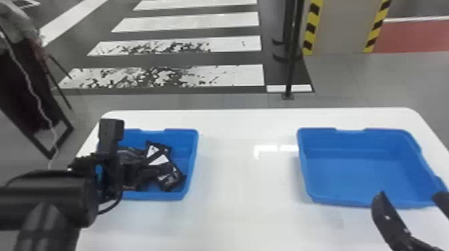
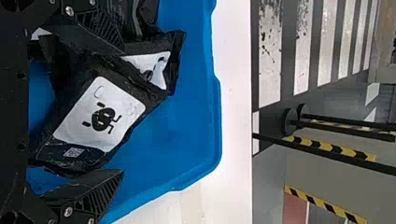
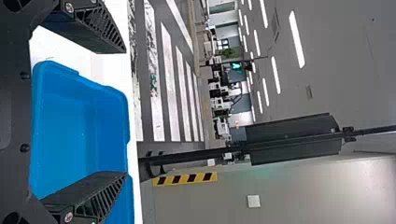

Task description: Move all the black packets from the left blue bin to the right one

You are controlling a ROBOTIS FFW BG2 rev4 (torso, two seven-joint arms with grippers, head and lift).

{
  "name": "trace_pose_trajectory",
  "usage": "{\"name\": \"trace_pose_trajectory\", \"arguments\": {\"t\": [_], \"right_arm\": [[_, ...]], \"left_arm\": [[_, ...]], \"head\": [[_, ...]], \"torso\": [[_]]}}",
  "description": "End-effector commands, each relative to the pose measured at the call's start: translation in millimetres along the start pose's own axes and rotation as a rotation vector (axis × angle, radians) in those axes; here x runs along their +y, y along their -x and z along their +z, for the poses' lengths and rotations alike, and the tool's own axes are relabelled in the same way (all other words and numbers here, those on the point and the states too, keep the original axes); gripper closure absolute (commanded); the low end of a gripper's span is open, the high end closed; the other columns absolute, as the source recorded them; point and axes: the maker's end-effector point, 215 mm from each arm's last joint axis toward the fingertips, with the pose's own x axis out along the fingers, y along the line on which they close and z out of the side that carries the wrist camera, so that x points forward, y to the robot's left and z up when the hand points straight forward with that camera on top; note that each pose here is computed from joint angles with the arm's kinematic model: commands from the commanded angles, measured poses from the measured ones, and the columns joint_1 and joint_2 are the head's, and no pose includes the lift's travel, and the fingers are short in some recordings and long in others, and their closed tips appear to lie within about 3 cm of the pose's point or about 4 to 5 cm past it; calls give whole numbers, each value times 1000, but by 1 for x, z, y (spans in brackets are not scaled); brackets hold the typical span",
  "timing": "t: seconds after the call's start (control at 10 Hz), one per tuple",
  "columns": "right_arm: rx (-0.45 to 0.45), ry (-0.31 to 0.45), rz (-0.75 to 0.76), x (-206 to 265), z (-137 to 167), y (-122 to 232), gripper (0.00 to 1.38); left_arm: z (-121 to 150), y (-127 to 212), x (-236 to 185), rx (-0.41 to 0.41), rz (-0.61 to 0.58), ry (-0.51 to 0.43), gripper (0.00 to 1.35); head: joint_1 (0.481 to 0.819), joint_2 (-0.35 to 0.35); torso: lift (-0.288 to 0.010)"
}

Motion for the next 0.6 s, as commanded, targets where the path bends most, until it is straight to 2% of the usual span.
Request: {"name": "trace_pose_trajectory", "arguments": {"t": [0.0,0.1,0.3,0.4,0.5], "right_arm": [[2,-3,0,0,-1,0,91],[2,-5,0,0,-1,0,91],[3,-19,0,1,-3,0,91],[3,-21,0,1,-3,0,91],[2,-23,0,1,-3,0,91]], "left_arm": [[0,-12,-5,26,-21,-10,150],[1,-15,-6,28,-28,-7,177],[-12,-17,-4,76,-32,-5,920],[-21,-16,-4,99,-32,-1,1130],[-27,-15,-2,122,-23,4,1211]], "head": [[695,113],[695,106],[695,98],[695,99],[695,102]], "torso": [[-140],[-140],[-140],[-140],[-140]]}}
